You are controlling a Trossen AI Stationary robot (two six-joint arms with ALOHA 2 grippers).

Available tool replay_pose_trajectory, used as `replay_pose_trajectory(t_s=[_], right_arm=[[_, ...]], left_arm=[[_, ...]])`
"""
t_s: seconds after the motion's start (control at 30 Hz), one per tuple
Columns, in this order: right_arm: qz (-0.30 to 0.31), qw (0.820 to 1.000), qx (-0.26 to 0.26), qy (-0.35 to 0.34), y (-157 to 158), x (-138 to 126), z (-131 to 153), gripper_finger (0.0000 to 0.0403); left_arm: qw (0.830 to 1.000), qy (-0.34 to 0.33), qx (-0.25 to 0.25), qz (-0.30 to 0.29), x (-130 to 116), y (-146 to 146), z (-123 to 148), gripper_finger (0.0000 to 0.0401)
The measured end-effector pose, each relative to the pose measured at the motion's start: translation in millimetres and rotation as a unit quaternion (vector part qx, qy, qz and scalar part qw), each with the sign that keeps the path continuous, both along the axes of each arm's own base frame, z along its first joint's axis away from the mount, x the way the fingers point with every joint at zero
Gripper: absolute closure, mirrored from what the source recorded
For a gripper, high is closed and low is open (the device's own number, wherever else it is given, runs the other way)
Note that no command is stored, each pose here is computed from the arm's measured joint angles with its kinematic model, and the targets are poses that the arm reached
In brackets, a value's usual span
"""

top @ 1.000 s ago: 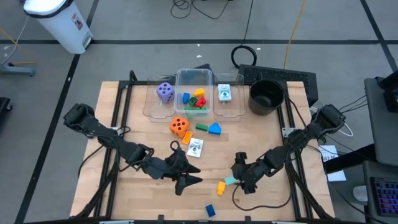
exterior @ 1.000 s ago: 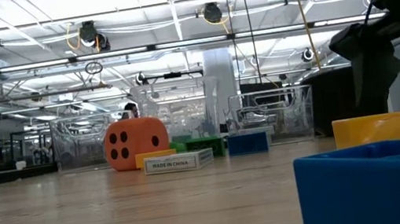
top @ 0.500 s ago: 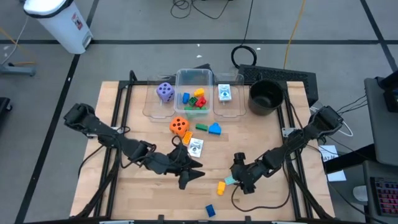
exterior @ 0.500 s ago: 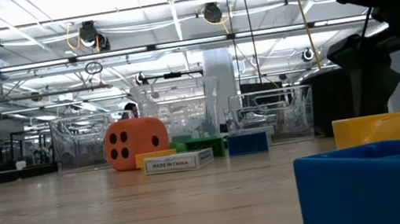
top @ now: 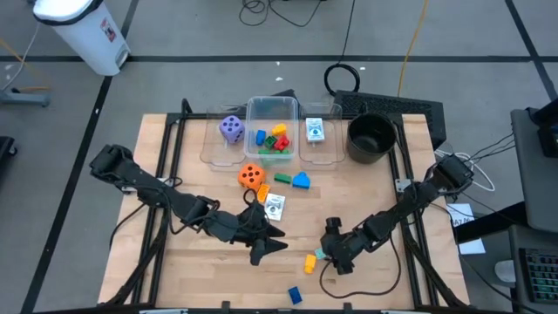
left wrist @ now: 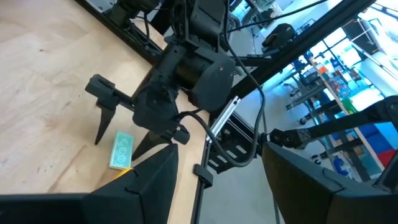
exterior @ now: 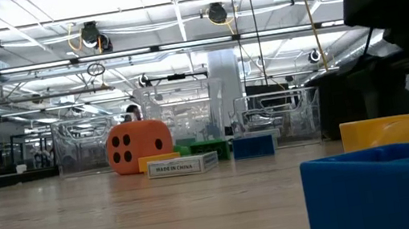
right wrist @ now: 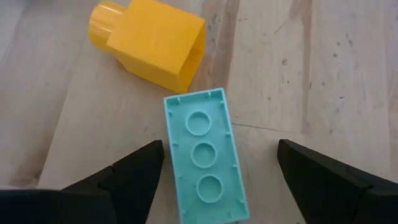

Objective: Pick & Place Toys
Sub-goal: Put the light blue eight stud game piece into the middle transparent bin

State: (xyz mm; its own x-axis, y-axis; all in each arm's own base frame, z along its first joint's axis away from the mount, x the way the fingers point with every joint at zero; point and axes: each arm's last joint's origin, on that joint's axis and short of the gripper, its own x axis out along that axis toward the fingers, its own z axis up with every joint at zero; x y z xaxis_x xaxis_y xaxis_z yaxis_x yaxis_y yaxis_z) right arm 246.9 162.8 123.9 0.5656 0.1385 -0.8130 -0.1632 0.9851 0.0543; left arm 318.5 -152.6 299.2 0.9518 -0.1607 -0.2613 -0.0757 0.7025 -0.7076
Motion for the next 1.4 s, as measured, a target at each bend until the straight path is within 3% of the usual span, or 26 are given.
replay_pose_trajectory(t_s=[0.3, 0.5, 0.73, 0.9, 1.07, 1.23, 1.3, 1.4], right_arm=[[-0.018, 1.0, -0.006, -0.003, -3, 1, 1, 0.0194], [-0.058, 0.998, 0.021, -0.016, -13, 7, 12, 0.0274], [-0.112, 0.985, 0.07, -0.11, -40, 8, 67, 0.0277], [-0.186, 0.943, 0.108, -0.252, -65, -2, 125, 0.0276], [-0.234, 0.868, 0.173, -0.402, -83, -14, 176, 0.0271], [-0.232, 0.799, 0.256, -0.492, -86, -16, 203, 0.0271], [-0.231, 0.782, 0.283, -0.505, -83, -14, 206, 0.0271], [-0.228, 0.779, 0.304, -0.499, -76, -10, 202, 0.0271]], left_arm=[[1.0, 0.001, -0.008, -0.001, 0, -1, 0, 0.016], [1.0, 0.001, -0.008, -0.001, 0, 0, 0, 0.016], [1.0, -0.001, -0.009, 0.003, 1, 3, 0, 0.016], [0.999, -0.031, -0.01, 0.005, 5, 6, 6, 0.016], [0.997, -0.081, 0.008, -0.001, 9, 12, 16, 0.016], [0.993, -0.116, 0.035, 0.015, 14, 24, 22, 0.016], [0.991, -0.127, 0.042, 0.024, 17, 30, 24, 0.016], [0.987, -0.149, 0.057, 0.038, 20, 40, 28, 0.016]])
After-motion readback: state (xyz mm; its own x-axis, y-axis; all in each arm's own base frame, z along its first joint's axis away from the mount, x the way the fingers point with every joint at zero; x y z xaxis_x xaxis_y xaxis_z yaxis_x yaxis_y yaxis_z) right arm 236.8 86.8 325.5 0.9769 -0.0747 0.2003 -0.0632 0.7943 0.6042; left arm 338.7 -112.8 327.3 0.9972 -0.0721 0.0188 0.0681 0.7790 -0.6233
